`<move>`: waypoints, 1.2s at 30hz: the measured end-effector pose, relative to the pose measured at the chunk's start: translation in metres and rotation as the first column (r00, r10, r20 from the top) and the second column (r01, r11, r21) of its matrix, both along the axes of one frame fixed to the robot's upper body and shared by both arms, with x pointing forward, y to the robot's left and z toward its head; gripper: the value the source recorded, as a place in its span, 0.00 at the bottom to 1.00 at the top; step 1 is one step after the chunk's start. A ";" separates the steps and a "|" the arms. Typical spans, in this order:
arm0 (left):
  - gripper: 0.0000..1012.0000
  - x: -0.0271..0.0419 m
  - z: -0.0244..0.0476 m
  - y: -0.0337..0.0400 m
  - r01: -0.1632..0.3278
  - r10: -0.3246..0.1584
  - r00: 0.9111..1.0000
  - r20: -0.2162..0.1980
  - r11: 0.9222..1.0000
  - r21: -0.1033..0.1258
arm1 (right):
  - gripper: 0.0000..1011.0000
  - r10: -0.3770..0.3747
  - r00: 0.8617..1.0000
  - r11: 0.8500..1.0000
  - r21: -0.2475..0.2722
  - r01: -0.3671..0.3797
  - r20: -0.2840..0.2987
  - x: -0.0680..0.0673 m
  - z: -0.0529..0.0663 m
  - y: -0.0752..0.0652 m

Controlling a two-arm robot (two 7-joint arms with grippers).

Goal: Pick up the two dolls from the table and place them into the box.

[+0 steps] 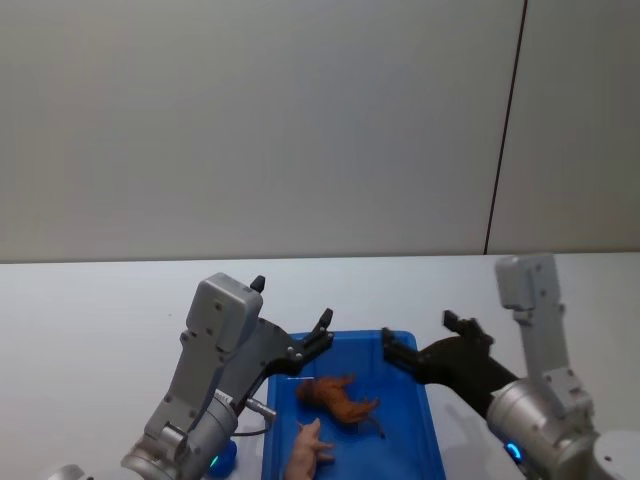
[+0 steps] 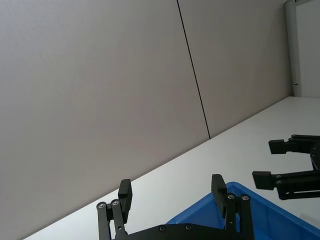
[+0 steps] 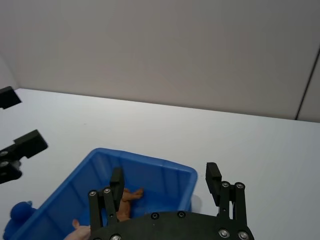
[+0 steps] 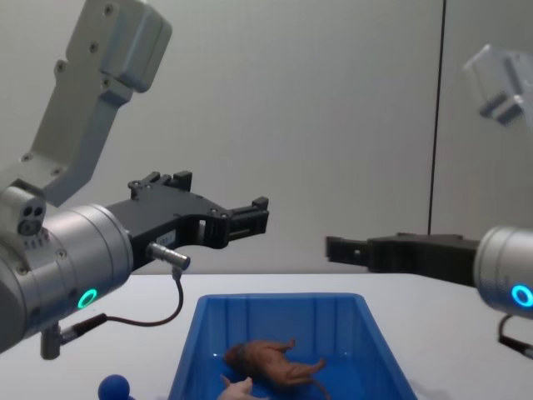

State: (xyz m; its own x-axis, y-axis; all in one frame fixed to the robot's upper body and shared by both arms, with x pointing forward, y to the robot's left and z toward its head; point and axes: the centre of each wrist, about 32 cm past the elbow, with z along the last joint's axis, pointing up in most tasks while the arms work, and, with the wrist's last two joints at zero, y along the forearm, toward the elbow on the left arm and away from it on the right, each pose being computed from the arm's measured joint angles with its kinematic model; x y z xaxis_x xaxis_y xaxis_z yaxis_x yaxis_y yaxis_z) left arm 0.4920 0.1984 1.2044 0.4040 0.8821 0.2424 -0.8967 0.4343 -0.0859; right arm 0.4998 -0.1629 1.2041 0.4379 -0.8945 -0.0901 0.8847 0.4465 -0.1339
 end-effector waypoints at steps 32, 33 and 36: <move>0.99 -0.0075 0.0057 0.0115 -0.024 0.024 0.999 -0.048 1.000 0.005 | 0.99 -0.243 0.969 0.969 -0.035 0.244 0.048 -0.033 -0.006 -0.028; 0.99 -0.0083 0.0060 0.0127 -0.026 0.026 0.998 -0.052 1.000 0.005 | 0.99 -0.243 0.969 0.969 -0.035 0.244 0.048 -0.033 -0.006 -0.028; 0.99 -0.0114 0.0083 0.0179 -0.038 0.039 0.996 -0.076 0.999 0.007 | 0.99 -0.247 0.968 0.968 -0.036 0.249 0.049 -0.034 -0.006 -0.028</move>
